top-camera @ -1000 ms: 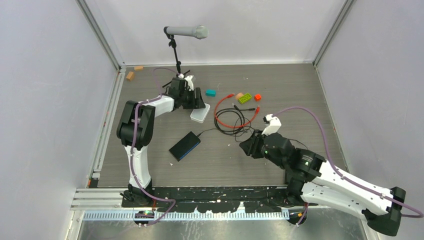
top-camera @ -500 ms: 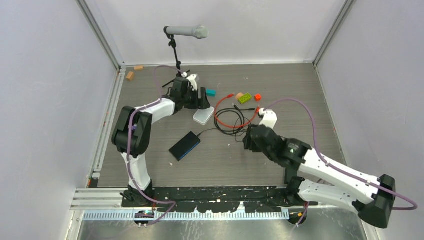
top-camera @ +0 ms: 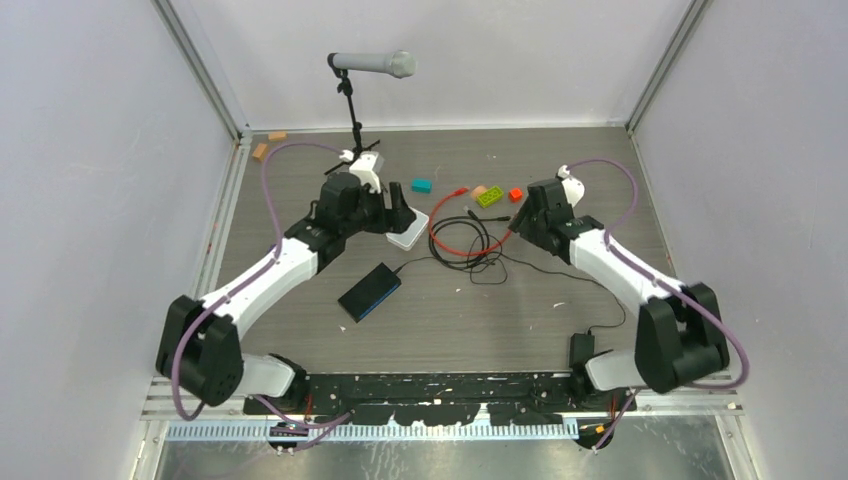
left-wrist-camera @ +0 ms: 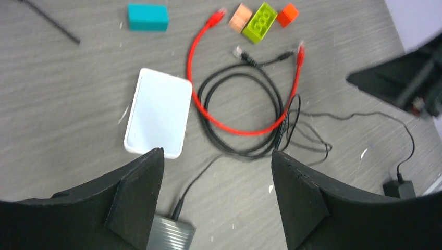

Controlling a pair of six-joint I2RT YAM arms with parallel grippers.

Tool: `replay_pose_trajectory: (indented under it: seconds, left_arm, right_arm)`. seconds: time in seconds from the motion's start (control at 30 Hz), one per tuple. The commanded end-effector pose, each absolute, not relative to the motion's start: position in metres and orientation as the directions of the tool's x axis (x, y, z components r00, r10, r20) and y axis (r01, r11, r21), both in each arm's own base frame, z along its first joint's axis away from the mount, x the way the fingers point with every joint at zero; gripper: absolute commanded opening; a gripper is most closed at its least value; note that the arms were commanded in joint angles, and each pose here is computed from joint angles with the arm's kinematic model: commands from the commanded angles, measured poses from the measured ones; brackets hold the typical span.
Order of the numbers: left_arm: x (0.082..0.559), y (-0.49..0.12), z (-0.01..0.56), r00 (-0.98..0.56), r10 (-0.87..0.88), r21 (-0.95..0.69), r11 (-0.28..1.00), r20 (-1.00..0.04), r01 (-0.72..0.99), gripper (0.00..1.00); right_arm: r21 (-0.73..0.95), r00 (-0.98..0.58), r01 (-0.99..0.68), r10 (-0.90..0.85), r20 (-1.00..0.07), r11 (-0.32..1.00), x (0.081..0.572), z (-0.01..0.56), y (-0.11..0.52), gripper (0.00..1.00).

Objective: Insert the plug into the switch port
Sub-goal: Adjust the switch port at the center of the board, then pick up the connector from the center of the board.

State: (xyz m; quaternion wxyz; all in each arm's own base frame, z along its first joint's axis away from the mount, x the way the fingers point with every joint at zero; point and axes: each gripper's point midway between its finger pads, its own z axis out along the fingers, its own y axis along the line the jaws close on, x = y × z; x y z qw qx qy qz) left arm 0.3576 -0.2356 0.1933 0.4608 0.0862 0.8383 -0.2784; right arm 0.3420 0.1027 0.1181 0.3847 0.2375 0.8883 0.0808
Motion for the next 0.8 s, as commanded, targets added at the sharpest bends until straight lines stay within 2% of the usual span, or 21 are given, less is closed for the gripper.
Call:
replay_pose_trajectory:
  seconds: [0.0,0.27,0.5,0.67,0.77]
  left_arm:
    - [0.326,-0.213,0.192,-0.578,-0.127,-0.39,0.849,-0.806,0.357,0.77]
    - [0.264,-0.19,0.177,-0.6,-0.131,-0.412,0.837,-0.789,0.359,0.77]
    - [0.24,-0.17,0.176,-0.581,-0.144,-0.4,0.851,-0.801,0.341,0.77]
    - [0.232,-0.163,0.173,-0.581,-0.155,-0.401,0.858,-0.799,0.321,0.77]
    - [0.229,-0.159,0.172,-0.586,-0.155,-0.397,0.863,-0.796,0.312,0.77]
  right_arm:
    - [0.473,-0.511,0.386,0.611,-0.605,0.792,0.39,0.11,0.103,0.56]
    - [0.456,-0.517,0.441,0.634,-0.575,0.773,0.429,0.06,0.098,0.57]
    - [0.477,-0.524,0.46,0.663,-0.534,0.749,0.443,0.033,0.104,0.55]
    - [0.464,-0.528,0.474,0.663,-0.53,0.748,0.446,0.018,0.102,0.46]
    - [0.458,-0.516,0.475,0.66,-0.546,0.751,0.446,0.016,0.098,0.33]
